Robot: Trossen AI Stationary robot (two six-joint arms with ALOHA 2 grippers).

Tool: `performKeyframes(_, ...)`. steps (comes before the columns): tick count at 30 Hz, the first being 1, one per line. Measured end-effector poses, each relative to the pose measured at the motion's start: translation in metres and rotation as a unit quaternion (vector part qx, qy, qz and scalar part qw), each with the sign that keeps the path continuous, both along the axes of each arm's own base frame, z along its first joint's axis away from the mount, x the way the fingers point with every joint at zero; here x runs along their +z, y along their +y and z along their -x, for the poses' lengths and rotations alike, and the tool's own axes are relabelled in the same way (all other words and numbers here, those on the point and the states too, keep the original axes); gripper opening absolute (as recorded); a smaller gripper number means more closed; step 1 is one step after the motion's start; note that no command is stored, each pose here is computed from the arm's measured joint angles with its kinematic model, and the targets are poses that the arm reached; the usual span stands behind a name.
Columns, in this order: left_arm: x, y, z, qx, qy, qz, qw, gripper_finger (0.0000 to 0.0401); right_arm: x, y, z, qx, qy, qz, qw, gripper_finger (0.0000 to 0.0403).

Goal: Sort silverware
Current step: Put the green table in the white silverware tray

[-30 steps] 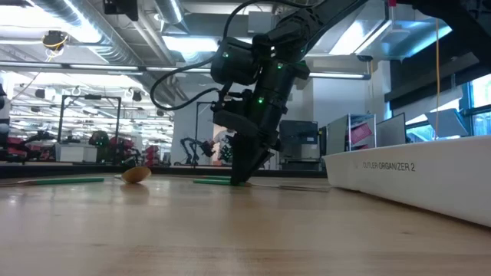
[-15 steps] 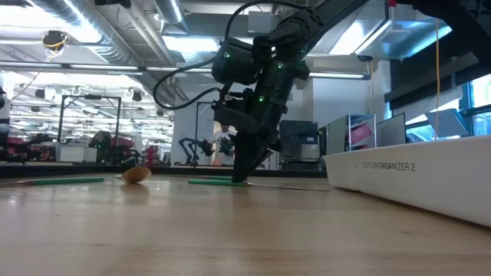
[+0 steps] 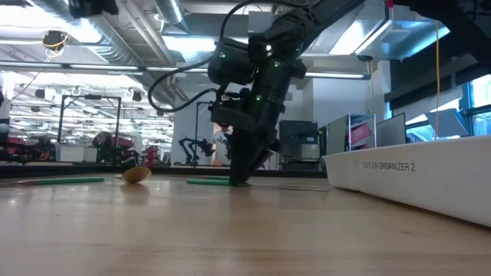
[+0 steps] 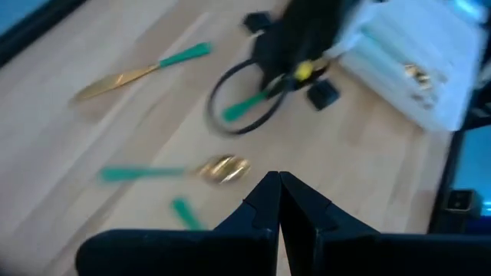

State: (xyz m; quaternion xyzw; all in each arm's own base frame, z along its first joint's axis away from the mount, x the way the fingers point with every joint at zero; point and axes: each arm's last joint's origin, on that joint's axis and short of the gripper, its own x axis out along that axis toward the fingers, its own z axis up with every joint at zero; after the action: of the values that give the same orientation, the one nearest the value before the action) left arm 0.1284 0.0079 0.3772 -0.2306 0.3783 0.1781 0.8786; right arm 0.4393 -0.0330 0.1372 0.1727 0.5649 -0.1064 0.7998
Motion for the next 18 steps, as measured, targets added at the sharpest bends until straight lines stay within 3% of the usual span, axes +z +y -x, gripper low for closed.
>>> performKeyframes(7, -0.041, -0.015, -0.026, -0.084, -0.146, -0.037, 0.985, 0.0000, 0.011, 0.000, 0.001, 0.010, 0.035, 0.004, 0.999, 0.0114)
performKeyframes(18, -0.079, -0.025, -0.044, -0.121, -0.252, -0.060, 0.958, 0.0000, 0.007, 0.000, 0.002, 0.025, 0.051, 0.007, 0.998, 0.0110)
